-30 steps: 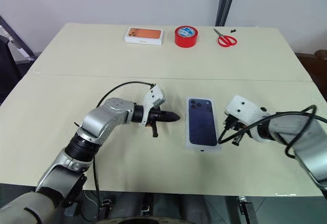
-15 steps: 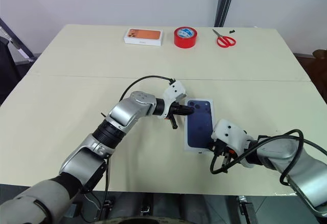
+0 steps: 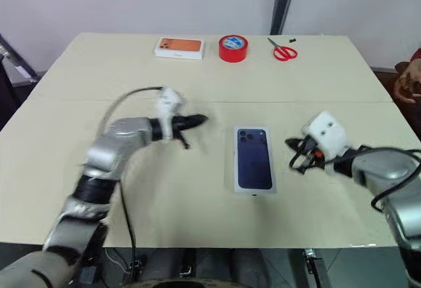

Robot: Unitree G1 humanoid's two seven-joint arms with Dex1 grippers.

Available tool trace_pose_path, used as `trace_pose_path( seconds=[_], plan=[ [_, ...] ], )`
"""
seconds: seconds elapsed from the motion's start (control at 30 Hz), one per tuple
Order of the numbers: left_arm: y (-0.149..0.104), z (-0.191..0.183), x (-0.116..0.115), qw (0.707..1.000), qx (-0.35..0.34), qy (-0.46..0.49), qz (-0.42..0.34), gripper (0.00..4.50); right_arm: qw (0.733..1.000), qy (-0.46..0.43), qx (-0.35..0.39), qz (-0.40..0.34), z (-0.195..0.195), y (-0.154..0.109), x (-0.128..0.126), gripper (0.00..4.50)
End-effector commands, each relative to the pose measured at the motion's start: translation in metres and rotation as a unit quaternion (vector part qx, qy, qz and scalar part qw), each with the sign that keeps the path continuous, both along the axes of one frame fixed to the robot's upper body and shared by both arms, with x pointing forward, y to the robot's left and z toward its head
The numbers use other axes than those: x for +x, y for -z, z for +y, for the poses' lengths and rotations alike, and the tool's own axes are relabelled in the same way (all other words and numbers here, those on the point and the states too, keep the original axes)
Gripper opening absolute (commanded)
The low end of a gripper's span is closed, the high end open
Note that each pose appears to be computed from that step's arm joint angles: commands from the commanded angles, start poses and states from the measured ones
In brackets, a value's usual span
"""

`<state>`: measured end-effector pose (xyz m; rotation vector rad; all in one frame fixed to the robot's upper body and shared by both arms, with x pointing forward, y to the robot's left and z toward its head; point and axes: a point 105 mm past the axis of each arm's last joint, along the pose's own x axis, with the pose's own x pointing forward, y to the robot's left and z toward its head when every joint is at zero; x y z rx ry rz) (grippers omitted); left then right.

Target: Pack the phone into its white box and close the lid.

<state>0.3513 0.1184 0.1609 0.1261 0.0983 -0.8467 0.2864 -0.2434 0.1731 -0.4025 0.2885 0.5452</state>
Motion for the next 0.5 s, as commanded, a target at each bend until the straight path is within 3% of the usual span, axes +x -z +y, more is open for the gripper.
trace_pose_path(
  seconds=[0.03,0.13,0.3,0.5],
  plan=[
    [-0.016,0.045,-0.015,0.997,-0.025,-0.059,-0.03,0.01,0.998,0.009,0.047,-0.03,-0.017,-0.018,0.008,0.06],
    [-0.005,0.082,-0.036,0.994,-0.011,-0.107,-0.015,0.01,0.997,0.008,0.07,-0.029,-0.026,-0.02,0.015,0.06],
    [0.008,0.104,-0.063,0.99,0.004,-0.144,0.005,0.01,0.997,-0.021,0.077,-0.007,-0.024,-0.012,0.018,0.06],
    [0.015,0.105,-0.068,0.985,-0.004,-0.175,0.008,0.01,0.994,-0.053,0.095,0.014,-0.012,-0.008,0.021,0.06]
  ],
)
